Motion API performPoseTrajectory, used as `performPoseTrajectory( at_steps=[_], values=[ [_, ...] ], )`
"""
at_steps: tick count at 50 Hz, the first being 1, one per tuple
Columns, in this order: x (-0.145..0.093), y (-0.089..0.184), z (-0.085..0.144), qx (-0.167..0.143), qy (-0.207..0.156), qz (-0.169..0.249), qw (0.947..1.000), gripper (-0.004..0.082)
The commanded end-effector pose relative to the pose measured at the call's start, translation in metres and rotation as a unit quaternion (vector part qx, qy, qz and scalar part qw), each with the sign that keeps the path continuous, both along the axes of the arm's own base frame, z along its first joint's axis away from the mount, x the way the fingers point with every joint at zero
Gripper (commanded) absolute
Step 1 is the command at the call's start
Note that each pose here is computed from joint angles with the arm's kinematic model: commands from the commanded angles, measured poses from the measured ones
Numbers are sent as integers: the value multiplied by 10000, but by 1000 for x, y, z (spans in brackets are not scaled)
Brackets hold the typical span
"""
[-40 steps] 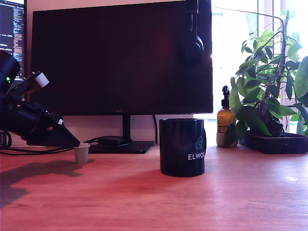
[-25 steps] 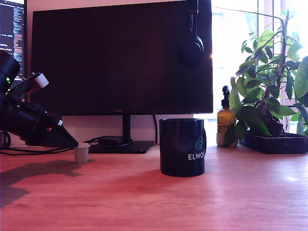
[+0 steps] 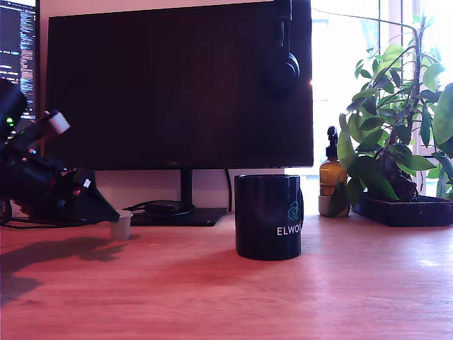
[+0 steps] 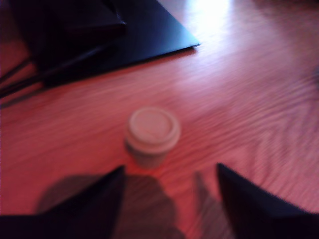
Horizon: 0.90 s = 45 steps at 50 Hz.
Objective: Pick up the coffee capsules from the table one by one and drop them inside the nearest coffee cup
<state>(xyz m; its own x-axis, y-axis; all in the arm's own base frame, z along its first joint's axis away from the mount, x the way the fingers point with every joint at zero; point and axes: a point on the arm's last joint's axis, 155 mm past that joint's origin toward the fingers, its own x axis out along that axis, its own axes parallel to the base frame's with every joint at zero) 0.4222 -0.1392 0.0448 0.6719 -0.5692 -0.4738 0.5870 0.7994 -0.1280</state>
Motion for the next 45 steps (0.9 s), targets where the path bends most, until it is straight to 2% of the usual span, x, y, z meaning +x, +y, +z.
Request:
performPoseTrajectory(
  at_steps=[1, 16, 39, 45],
  values=[
    [-10, 4, -8, 37, 3, 85, 10000, 597],
    [-6, 4, 1, 35, -356, 134, 9993, 597],
    [-1, -1, 6, 112, -552, 260, 9981, 597],
    [1, 0, 1, 114, -522, 283, 9982, 597]
  ],
)
